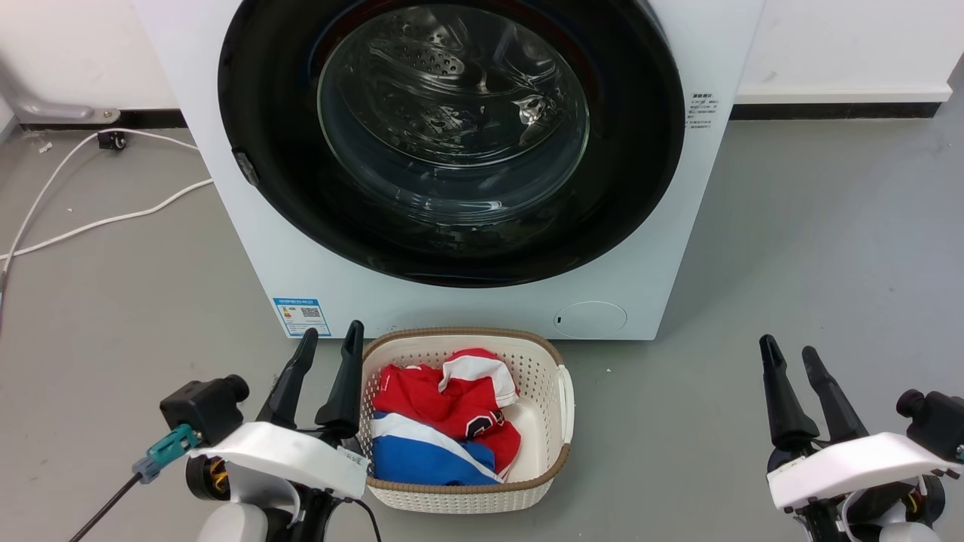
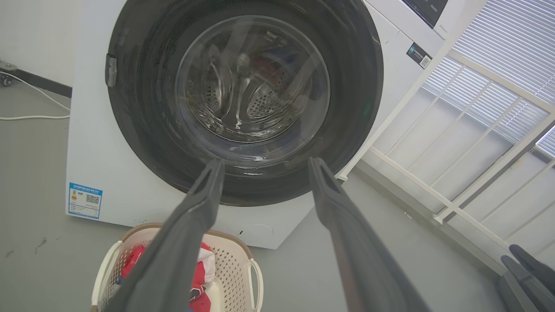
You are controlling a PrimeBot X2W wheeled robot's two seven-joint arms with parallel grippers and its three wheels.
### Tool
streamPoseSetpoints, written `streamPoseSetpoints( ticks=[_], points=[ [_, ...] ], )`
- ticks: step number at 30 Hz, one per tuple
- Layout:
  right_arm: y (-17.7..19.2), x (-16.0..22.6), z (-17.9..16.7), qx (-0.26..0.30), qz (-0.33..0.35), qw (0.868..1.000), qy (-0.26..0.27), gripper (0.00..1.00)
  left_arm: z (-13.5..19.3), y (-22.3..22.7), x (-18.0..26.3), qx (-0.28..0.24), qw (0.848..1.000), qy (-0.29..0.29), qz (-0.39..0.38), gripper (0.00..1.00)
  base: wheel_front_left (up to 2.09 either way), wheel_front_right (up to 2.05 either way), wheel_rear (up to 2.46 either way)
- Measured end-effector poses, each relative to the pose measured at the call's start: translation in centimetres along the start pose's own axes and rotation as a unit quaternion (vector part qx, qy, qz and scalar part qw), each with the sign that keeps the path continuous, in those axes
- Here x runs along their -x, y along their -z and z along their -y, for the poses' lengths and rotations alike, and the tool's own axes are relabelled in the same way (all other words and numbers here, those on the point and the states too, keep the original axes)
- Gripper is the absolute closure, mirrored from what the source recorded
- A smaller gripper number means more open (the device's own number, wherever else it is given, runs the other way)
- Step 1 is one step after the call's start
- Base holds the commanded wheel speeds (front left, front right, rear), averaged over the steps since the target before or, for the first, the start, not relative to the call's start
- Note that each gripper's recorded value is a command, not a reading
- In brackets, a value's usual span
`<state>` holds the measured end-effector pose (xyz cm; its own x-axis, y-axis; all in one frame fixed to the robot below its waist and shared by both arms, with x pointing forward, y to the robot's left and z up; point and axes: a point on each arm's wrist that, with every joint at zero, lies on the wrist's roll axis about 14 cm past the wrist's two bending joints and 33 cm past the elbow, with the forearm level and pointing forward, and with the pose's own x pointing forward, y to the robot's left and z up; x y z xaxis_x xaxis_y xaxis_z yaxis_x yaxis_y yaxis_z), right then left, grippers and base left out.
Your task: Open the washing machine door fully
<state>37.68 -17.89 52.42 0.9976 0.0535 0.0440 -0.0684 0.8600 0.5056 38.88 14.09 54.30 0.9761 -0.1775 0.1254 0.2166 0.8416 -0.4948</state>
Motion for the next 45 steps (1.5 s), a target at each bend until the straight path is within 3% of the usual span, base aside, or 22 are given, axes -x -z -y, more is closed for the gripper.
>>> streamPoseSetpoints(
  ticks=[26,45],
  points=[
    [0.6,0.4,-0.5,0.154,-0.026,0.988,-0.011,0.00,-0.3,0.6,0.1,-0.144,0.989,0.012,-0.007,0.00,0.00,0.00,0.00],
    [0.4,0.6,-0.1,0.204,-0.028,0.978,-0.006,0.00,-0.8,1.4,0.5,-0.211,0.977,0.014,-0.014,0.00,0.00,0.00,0.00]
  ],
)
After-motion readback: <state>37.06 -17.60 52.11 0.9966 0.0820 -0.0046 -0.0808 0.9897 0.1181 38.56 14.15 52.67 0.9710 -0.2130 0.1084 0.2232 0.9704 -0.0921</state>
